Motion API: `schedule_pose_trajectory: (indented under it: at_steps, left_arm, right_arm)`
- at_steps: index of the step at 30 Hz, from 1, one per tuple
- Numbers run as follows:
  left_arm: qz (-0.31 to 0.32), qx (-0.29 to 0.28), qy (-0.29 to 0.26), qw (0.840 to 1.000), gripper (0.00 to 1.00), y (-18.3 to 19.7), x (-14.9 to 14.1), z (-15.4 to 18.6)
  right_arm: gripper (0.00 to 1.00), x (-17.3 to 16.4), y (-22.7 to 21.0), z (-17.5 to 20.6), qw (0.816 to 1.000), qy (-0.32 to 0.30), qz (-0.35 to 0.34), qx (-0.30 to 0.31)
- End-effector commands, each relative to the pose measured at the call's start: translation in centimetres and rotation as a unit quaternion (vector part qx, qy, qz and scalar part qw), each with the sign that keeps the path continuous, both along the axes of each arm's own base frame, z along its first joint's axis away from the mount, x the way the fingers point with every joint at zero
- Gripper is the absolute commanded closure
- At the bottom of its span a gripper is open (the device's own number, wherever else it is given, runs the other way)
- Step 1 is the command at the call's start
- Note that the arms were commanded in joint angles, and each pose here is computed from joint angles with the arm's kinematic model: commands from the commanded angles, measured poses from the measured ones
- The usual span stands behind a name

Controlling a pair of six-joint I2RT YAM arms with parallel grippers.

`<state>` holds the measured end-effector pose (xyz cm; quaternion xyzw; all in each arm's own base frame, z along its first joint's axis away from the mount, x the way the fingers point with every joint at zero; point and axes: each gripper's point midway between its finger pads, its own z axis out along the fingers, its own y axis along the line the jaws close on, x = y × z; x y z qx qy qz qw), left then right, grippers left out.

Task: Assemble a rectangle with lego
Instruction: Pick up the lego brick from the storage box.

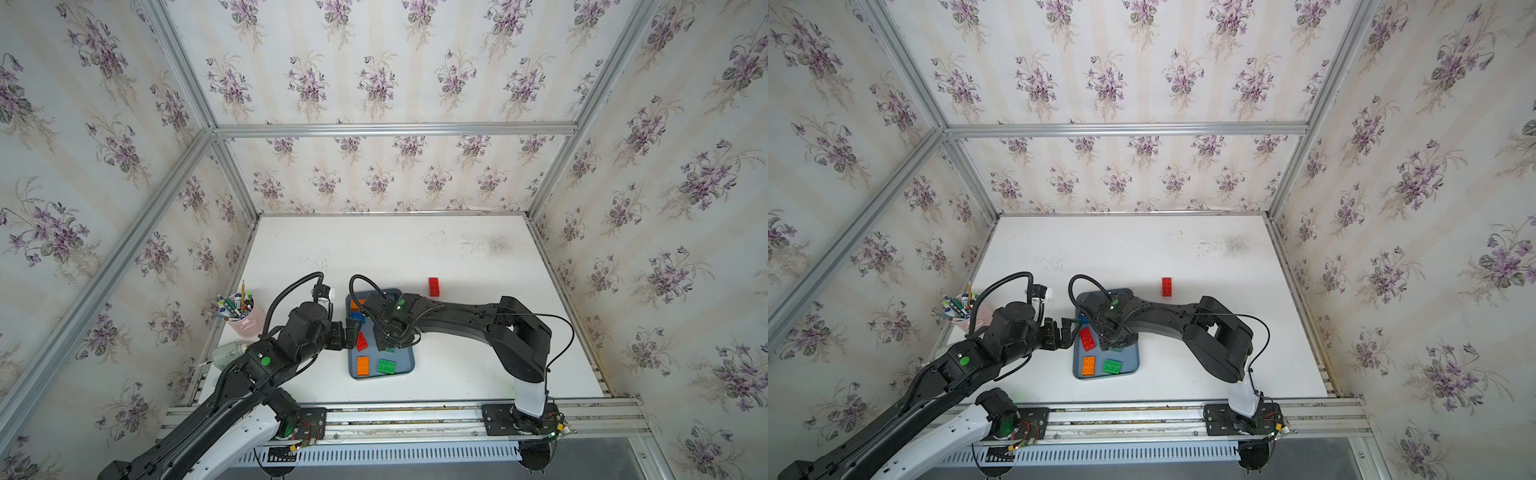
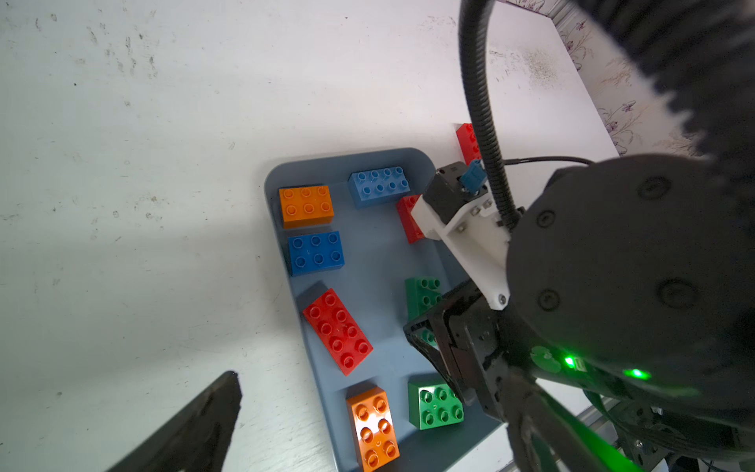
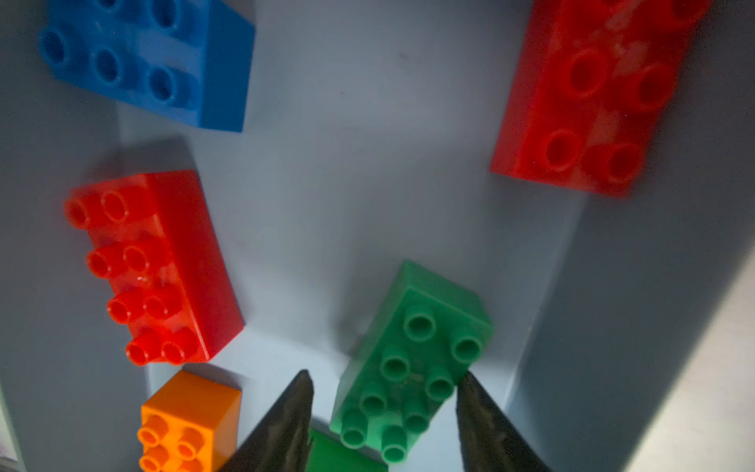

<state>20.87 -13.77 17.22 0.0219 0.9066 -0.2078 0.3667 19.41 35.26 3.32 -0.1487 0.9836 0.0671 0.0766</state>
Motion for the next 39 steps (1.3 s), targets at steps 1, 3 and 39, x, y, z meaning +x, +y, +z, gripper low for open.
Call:
schedule_pose_trajectory:
  at_steps: [1,3,39]
  left_arm:
    - [0.003,-0.007,-0.008,1.000,0.00,-0.2,0.3,0.4]
    - [0.004,-0.007,-0.008,1.000,0.00,-0.2,0.4,0.4]
    - [-0.335,0.247,-0.208,0.885,0.01,-13.1,0.2,5.8]
  right_arm:
    - [0.53,0.2,0.3,-0.2,1.000,-0.001,0.000,0.004]
    - [0.62,0.3,0.2,-0.3,1.000,-0.001,0.001,0.003]
    - [0.71,10.6,-14.4,11.1,0.984,-0.115,-0.098,0.099]
